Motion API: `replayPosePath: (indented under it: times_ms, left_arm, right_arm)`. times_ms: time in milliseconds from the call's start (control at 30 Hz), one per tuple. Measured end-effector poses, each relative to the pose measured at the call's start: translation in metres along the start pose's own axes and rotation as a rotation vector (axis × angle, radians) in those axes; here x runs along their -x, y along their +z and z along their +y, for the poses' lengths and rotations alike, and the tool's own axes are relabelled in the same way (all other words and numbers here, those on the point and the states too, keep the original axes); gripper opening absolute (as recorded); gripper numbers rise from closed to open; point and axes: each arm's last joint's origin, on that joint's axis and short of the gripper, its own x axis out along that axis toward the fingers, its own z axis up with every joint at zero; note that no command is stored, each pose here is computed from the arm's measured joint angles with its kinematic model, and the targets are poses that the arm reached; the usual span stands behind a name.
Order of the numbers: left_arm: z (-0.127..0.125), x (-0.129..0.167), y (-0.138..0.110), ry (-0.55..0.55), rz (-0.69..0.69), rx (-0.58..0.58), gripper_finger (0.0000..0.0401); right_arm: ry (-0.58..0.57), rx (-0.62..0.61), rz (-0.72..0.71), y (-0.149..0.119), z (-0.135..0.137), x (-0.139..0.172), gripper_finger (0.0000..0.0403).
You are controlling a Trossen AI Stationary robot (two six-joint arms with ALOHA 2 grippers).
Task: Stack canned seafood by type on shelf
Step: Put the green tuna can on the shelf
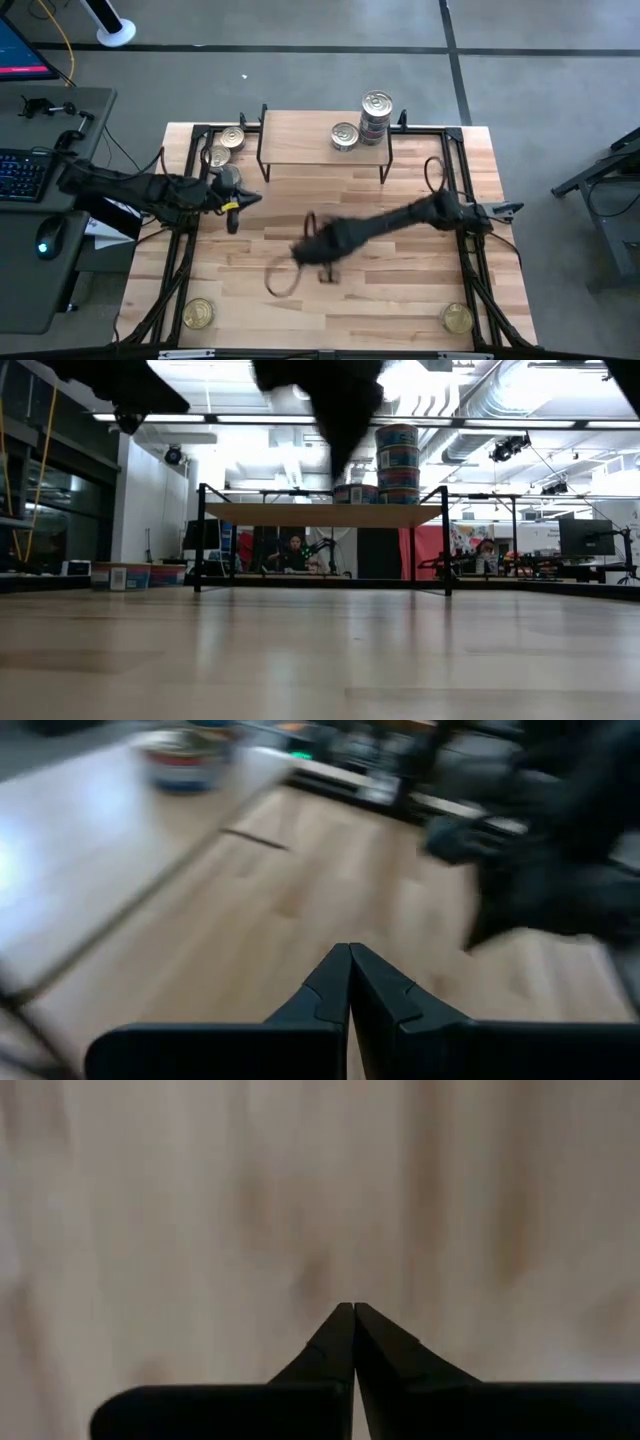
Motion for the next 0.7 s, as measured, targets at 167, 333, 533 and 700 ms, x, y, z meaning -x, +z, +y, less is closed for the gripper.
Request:
replayPosePath:
  times_ms: [167,333,533,700]
  left_arm:
    - [-0.011,-0.006,-0.013,-0.189,-0.006,-0.019,0.0]
    - [-0.026,-0.021,-0.036,-0.342,-0.204,0.065,0.0]
    - [-0.044,-0.039,-0.069,-0.398,-0.201,0.169,0.0]
    - [-0.076,-0.051,-0.07,-0.45,-0.132,0.105,0.0]
  right_arm:
    - [0.181,-0.197,0.331,-0.07,0.072,-0.023,0.0]
    - [0.22,-0.405,0.585,-0.136,0.12,0.001,0.0]
    - [0.13,-0.507,0.903,-0.195,0.141,0.0,0.0]
    - [0.062,-0.509,0.967,-0.216,0.13,-0.012,0.0]
